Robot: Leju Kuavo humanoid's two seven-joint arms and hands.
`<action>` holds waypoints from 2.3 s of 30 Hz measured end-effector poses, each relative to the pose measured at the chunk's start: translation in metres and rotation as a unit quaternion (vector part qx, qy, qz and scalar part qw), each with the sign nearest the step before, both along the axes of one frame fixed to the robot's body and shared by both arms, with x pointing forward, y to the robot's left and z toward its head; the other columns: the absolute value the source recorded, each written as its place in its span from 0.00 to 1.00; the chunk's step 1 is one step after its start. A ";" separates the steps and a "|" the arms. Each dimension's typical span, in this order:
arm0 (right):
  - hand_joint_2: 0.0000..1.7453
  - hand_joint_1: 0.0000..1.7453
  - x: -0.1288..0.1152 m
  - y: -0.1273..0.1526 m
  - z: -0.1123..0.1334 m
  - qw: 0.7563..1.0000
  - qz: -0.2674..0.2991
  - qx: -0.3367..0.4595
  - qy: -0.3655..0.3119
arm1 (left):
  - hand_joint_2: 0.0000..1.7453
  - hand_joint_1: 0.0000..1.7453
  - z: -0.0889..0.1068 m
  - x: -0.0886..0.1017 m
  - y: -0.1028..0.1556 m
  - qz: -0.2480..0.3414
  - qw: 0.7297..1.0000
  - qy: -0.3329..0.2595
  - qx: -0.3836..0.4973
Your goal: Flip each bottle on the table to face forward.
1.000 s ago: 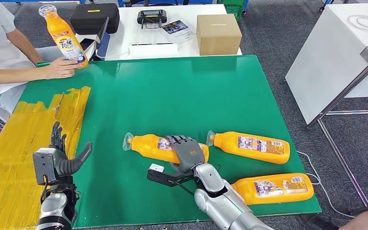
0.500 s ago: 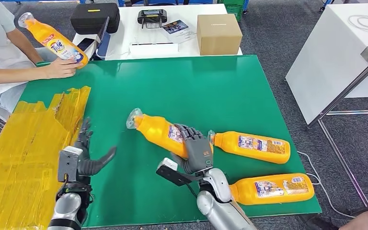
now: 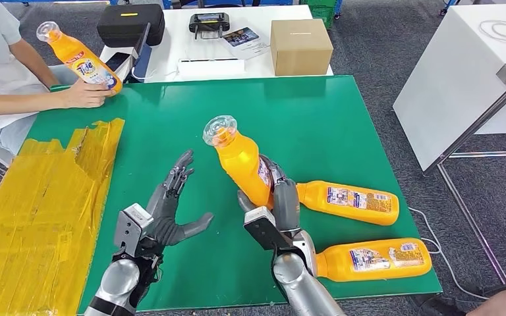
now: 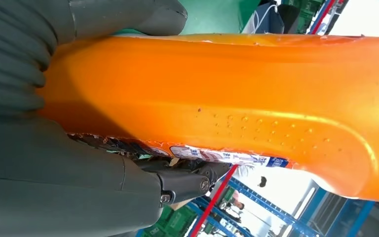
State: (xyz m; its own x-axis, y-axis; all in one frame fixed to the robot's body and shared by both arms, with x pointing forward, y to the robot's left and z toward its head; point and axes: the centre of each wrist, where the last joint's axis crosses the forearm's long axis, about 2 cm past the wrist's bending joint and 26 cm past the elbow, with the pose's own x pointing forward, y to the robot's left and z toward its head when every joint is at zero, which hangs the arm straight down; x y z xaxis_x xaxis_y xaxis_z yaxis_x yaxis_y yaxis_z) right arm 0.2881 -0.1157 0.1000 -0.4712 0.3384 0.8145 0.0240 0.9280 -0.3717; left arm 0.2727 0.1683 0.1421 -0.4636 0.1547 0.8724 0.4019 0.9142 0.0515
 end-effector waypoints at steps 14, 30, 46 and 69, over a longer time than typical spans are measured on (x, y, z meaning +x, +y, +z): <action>1.00 1.00 -0.003 0.031 0.000 0.993 0.114 0.024 0.021 | 1.00 0.00 0.018 0.014 -0.011 -0.067 0.997 -0.023 -0.020; 1.00 1.00 -0.023 0.068 -0.006 0.984 0.152 -0.086 -0.024 | 1.00 0.09 0.010 0.027 -0.005 -0.008 1.000 -0.009 0.008; 1.00 1.00 -0.026 0.075 -0.011 0.983 0.159 -0.095 -0.009 | 1.00 1.00 0.000 0.023 0.000 0.021 1.000 0.015 -0.015; 1.00 0.30 -0.027 0.076 -0.012 0.983 0.162 -0.084 -0.004 | 1.00 1.00 -0.002 0.021 0.000 0.040 0.998 0.024 -0.041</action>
State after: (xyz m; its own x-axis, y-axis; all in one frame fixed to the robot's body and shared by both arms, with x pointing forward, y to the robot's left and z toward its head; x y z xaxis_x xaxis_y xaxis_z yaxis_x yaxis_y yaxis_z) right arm 0.2614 -0.0394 0.0882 -0.5827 0.2990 0.7557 -0.2583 0.8135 -0.5210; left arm 0.2937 0.1681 0.1398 -0.4355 0.1904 0.8798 0.3280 0.9438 -0.0419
